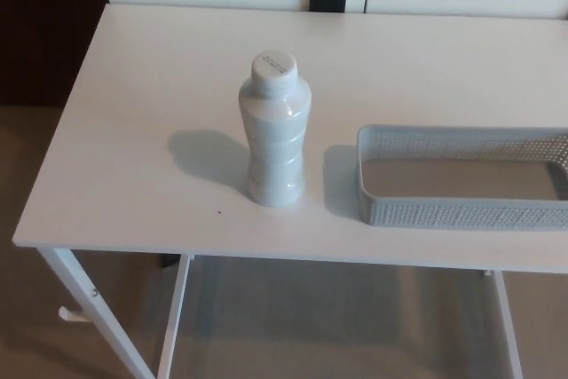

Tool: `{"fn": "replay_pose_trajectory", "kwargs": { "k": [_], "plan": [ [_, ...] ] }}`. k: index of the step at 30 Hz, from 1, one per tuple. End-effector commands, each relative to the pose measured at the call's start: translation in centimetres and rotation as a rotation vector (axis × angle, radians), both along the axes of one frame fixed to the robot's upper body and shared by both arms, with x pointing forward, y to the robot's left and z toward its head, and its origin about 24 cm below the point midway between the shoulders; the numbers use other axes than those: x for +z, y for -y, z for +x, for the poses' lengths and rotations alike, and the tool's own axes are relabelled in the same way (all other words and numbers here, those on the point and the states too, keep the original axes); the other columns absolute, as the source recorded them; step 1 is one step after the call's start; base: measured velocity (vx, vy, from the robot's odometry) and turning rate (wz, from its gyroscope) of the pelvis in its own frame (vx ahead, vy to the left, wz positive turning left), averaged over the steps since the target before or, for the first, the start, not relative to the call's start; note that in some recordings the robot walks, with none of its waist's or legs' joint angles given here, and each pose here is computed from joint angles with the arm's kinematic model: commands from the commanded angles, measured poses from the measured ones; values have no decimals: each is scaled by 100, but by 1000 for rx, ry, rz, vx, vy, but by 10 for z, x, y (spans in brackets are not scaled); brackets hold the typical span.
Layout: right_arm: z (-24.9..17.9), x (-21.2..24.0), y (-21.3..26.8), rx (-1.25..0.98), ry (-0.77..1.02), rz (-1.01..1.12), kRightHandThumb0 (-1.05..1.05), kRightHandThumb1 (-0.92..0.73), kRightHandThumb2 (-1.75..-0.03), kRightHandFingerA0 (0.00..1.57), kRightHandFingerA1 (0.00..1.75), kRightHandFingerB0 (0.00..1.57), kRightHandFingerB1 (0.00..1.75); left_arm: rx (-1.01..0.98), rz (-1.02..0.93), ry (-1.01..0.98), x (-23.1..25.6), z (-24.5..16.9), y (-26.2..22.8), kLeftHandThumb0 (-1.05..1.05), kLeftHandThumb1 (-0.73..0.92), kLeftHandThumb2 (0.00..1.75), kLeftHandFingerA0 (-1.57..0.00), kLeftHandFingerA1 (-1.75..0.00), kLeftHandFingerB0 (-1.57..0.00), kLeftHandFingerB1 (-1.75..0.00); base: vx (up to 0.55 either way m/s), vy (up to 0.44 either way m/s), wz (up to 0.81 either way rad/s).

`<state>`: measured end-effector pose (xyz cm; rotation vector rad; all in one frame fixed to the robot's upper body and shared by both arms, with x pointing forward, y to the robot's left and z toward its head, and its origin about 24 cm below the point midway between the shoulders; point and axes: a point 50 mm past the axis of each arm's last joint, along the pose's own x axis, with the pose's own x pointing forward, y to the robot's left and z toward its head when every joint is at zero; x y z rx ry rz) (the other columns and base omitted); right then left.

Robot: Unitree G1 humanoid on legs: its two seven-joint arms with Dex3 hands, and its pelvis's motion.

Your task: The robot walk up to a desk on which a bottle is kept on the left hand side and a container is kept on the right hand side. The robot uses its left hand to pick up the bottle and places it in the container.

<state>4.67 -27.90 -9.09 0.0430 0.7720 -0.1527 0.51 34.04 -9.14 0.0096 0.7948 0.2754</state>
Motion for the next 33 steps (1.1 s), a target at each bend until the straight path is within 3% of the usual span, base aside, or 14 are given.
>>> {"fn": "replay_pose_trajectory", "kwargs": {
  "k": [1, 2, 3, 5, 6, 10, 13, 14, 16, 20, 21, 23, 32, 33],
  "plan": [
    [3, 7, 1, 25, 9, -29, -59, -36, -81, 38, 64, 30, 53, 6, 0, -2, 1, 0, -3, -21, 55, 59, -30, -34, -28, -32, 0, 0, 0],
    [3, 5, 2, 23, 6, -24, -54, -50, -55, 38, 55, 35, 43, 0, 3, 0, 2, 0, -2, -20, 57, 60, -28, -33, -26, -32, 0, 0, 0],
    [3, 4, 2, 22, 4, -20, -58, -37, -79, 34, 60, 30, 52, 0, 3, 0, 3, 0, -3, -20, 57, 60, -28, -33, -26, -32, 0, 0, 0],
    [2, 3, 2, 24, 1, -19, -56, -49, -55, 37, 56, 36, 43, 14, 1, 2, 3, -1, -5, -22, 55, 60, -26, -33, -23, -31, 0, 0, 0],
    [2, 5, 1, 27, 2, -22, -56, -49, -55, 36, 58, 35, 46, 62, -15, 22, 6, 0, -14, -15, 47, 94, -8, -50, -8, -50, 0, 0, 0],
    [3, 5, 0, 30, 2, -22, -56, -38, -79, 35, 60, 29, 50, 176, 46, 143, 32, 23, -51, -44, 49, 65, -8, -33, -5, -23, 0, 0, 0],
    [5, 4, 1, 37, 5, -19, -56, -37, -80, 36, 62, 29, 52, 175, 198, 363, 96, 74, -95, -43, 36, 72, 0, -27, 0, -21, 0, 0, 3],
    [7, 7, 0, 40, 11, -18, -56, -49, -55, 36, 57, 36, 45, 128, 227, 475, 123, 101, -98, -44, 34, 70, -1, -28, -1, -21, 0, 0, 0],
    [9, 10, -1, 42, 16, -20, -56, -49, -55, 35, 57, 36, 45, 45, 258, 627, 166, 139, -96, -46, 34, 70, -3, -27, -2, -20, 0, 0, 0],
    [4, 4, 3, 32, 4, -26, -59, -47, -55, 37, 57, 38, 44, -98, 237, 771, 216, 193, -70, -48, 34, 70, 0, -18, 0, -16, 0, 0, 0],
    [4, 4, 3, 34, -2, -35, -60, -36, -79, 35, 61, 33, 54, -164, 217, 816, 229, 215, -52, -44, 31, 68, 0, -20, 0, -14, 0, 0, 0],
    [5, 6, 1, 48, 4, -44, -58, -48, -55, 38, 57, 35, 44, -228, 206, 844, 238, 233, -36, -50, 32, 67, 0, -15, 0, -8, 0, 0, 0],
    [13, 7, 3, 34, 36, -41, -59, -47, -55, 39, 53, 37, 42, -534, 140, 891, 239, 308, 76, -54, 35, 74, 0, -17, 0, -20, 0, 0, 0],
    [14, 7, 3, 28, 48, -46, -61, -36, -79, 36, 59, 34, 52, -581, 130, 885, 236, 319, 103, -57, 36, 76, 0, -17, 0, -18, 0, 0, 0]
  ]
}}
